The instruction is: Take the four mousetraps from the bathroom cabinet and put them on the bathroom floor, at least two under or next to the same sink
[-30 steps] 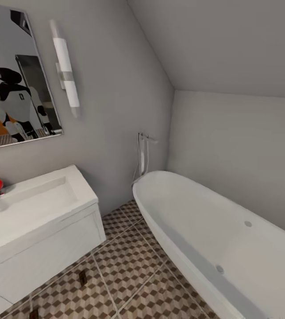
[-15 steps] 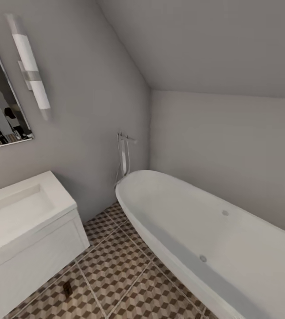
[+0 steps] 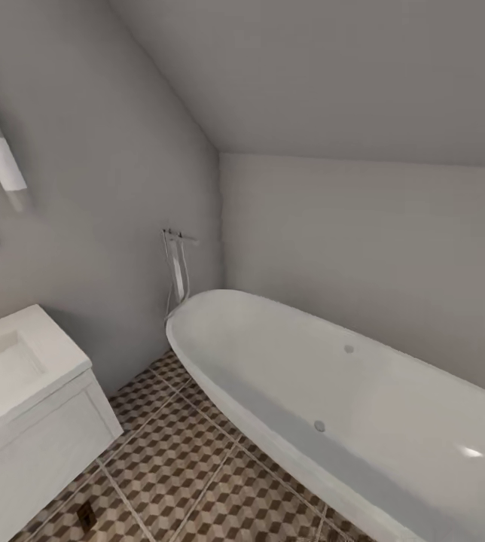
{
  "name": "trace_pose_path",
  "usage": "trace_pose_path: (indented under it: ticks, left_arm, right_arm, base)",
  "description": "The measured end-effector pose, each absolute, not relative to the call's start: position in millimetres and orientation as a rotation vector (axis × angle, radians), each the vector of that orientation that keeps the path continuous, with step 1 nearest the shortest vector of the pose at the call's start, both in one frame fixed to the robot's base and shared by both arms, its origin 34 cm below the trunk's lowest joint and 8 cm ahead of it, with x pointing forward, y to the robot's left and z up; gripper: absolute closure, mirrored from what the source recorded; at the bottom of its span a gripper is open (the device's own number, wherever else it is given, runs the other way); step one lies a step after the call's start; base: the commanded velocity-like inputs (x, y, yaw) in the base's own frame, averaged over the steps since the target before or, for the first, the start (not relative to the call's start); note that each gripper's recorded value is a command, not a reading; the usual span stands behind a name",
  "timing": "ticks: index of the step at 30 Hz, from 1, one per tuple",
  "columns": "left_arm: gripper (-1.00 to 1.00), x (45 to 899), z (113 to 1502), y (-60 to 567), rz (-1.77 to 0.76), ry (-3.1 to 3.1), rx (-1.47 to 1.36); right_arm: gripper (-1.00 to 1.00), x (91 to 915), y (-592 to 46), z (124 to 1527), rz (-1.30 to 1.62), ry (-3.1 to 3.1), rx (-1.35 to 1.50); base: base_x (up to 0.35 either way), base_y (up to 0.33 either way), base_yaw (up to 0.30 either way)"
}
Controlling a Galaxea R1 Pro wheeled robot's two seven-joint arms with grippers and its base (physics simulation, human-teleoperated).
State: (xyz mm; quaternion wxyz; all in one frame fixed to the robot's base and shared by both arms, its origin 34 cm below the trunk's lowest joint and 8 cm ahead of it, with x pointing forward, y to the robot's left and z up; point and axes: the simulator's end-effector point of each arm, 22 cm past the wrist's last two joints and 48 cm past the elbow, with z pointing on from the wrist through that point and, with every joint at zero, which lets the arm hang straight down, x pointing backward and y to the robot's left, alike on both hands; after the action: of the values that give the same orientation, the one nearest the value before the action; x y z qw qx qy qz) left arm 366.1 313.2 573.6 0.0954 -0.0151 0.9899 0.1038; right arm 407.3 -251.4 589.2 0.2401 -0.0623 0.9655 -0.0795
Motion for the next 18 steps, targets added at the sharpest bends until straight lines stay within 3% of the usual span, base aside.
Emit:
trace_pose_path:
  ticks: [18]
  left_arm:
    - [-1.00,366.4,572.9,304.3,0.288,2.936,-0.044]
  right_arm:
    - [-1.00,405.3,-249.4,588.5,-0.214,2.646,-0.172]
  base:
    - [0.000,0.000,-0.288]
